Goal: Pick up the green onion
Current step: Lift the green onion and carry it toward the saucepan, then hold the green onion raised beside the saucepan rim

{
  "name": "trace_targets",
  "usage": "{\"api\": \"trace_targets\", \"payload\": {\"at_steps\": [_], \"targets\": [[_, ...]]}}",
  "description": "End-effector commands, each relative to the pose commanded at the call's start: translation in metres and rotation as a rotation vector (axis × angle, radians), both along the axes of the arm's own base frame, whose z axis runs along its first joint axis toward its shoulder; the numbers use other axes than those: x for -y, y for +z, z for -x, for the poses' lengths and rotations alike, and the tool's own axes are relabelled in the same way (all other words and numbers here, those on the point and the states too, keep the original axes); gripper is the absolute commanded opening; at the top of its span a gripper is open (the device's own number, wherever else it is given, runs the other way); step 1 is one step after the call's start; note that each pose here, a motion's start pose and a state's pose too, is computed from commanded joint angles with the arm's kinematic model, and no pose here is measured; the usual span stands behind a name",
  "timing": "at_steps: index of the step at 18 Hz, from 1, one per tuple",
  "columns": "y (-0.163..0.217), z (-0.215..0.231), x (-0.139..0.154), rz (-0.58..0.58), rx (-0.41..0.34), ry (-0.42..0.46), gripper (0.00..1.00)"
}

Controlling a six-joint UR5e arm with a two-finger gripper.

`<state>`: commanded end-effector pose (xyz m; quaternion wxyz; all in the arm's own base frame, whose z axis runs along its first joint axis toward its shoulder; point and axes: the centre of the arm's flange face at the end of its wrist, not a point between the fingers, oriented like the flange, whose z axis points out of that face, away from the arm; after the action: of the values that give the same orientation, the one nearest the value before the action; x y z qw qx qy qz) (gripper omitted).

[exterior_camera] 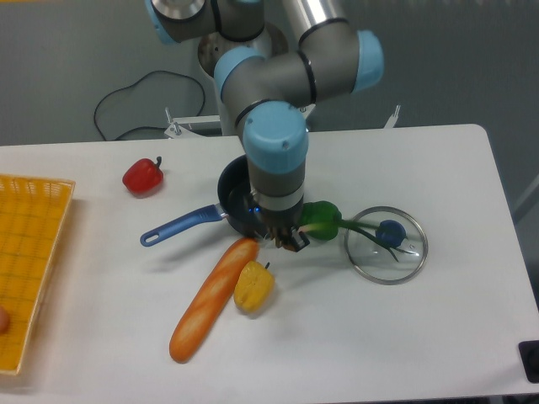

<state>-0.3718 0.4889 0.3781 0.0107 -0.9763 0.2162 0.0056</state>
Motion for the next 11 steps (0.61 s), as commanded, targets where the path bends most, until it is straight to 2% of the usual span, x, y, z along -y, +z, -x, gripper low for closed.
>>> {"api": "trace_targets", "payload": {"at_steps": [2,5,11], "targets": [[0.003,0.002,0.005,0.001,0.001,0.003,0.14],[0.006,-0.001,0.009,0.003,0.005,-0.043,0.14],[0.013,-0.002,0.012,-0.022,0.022,-0.037,0.14]]}}
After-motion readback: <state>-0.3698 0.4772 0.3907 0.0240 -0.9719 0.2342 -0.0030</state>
